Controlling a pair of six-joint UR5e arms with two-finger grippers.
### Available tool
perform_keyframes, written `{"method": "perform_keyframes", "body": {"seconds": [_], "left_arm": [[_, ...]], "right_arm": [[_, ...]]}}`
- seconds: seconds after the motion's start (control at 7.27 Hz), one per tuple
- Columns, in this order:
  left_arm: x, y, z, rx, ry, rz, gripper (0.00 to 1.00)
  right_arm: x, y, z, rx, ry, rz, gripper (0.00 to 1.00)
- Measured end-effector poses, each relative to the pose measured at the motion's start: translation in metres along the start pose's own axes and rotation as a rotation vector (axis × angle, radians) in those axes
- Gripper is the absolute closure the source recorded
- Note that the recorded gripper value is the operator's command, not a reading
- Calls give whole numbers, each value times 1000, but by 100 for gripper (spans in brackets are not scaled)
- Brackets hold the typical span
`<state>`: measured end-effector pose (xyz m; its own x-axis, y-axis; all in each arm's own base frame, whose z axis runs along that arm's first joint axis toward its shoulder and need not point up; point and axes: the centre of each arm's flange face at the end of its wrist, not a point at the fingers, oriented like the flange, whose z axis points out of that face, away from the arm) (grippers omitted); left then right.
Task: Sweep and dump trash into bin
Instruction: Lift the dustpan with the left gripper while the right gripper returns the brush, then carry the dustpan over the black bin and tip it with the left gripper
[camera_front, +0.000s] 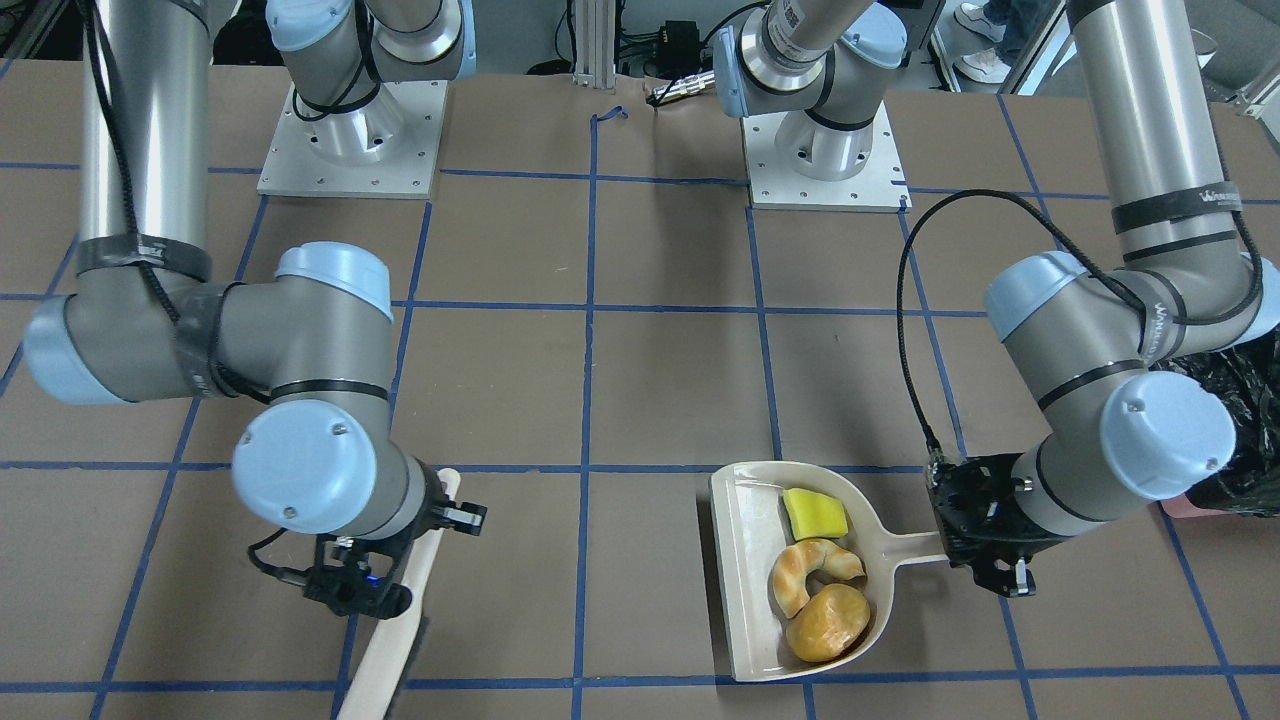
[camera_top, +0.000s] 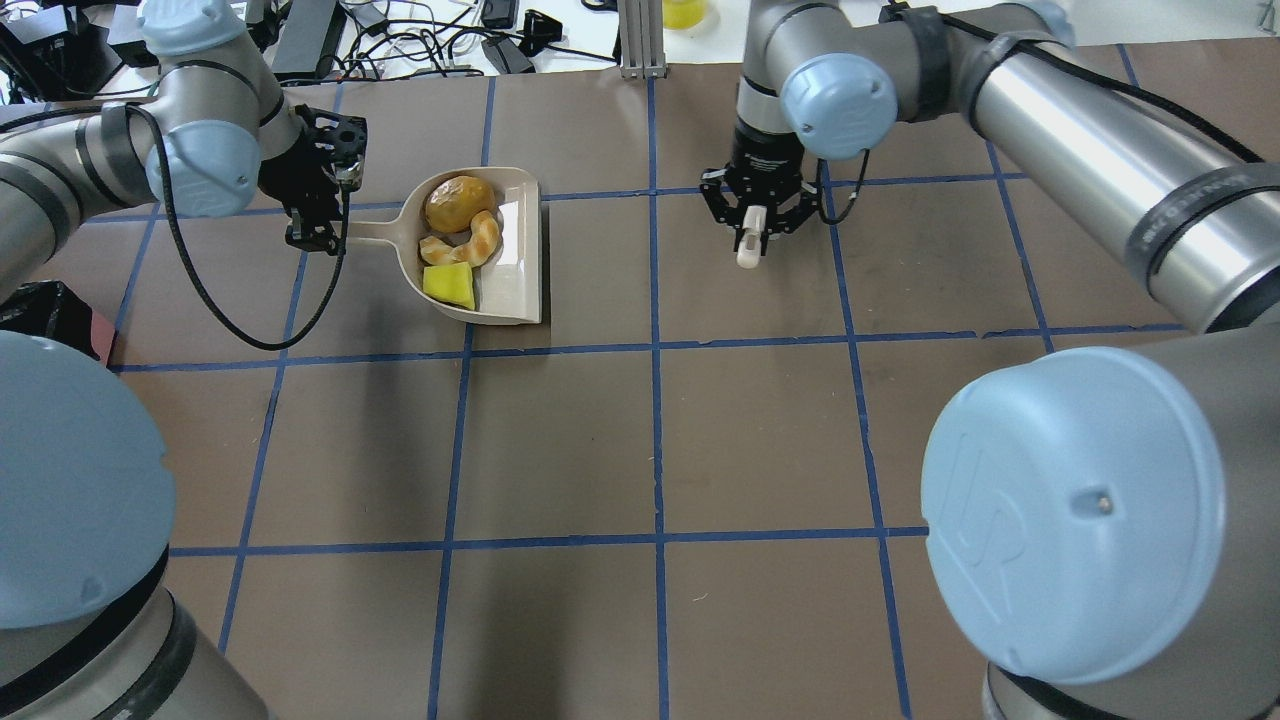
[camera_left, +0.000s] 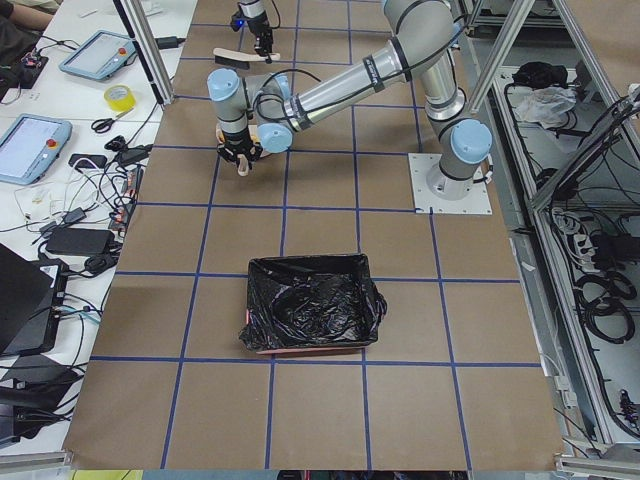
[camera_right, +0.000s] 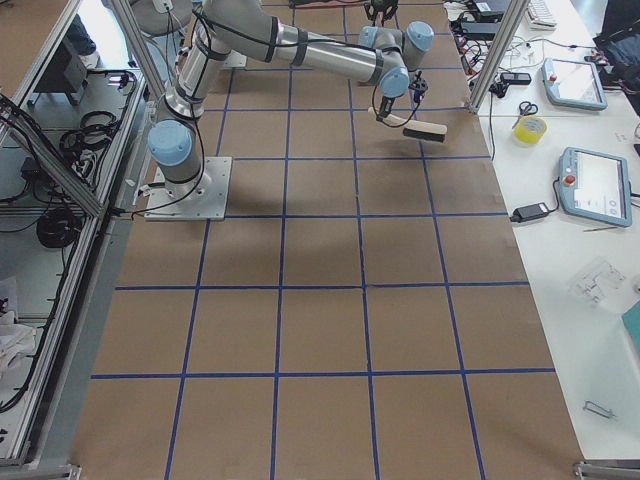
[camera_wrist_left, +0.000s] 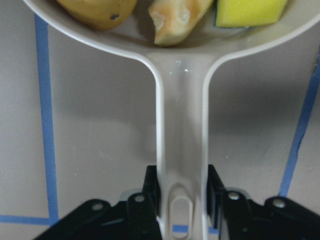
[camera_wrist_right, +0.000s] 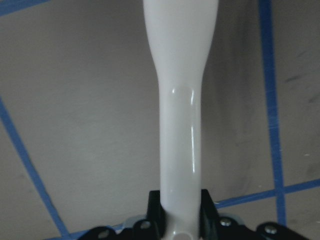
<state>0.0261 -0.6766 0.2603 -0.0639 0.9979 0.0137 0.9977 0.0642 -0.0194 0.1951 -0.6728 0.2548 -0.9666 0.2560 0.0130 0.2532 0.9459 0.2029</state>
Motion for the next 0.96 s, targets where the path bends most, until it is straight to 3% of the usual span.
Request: {"method": "perform_keyframes", "body": {"seconds": [0.28,0.69,0.96], "left_arm": [[6,38,-15,55,0,43,96],[19,95,-62,68,1,142,96],[31,151,-99,82,17,219,96]], "right_arm": [[65,-4,-12,1,42,-18,100],[190,20,-15,-22,61,-158,100],[237,20,-8,-35,91,-263,100]]}}
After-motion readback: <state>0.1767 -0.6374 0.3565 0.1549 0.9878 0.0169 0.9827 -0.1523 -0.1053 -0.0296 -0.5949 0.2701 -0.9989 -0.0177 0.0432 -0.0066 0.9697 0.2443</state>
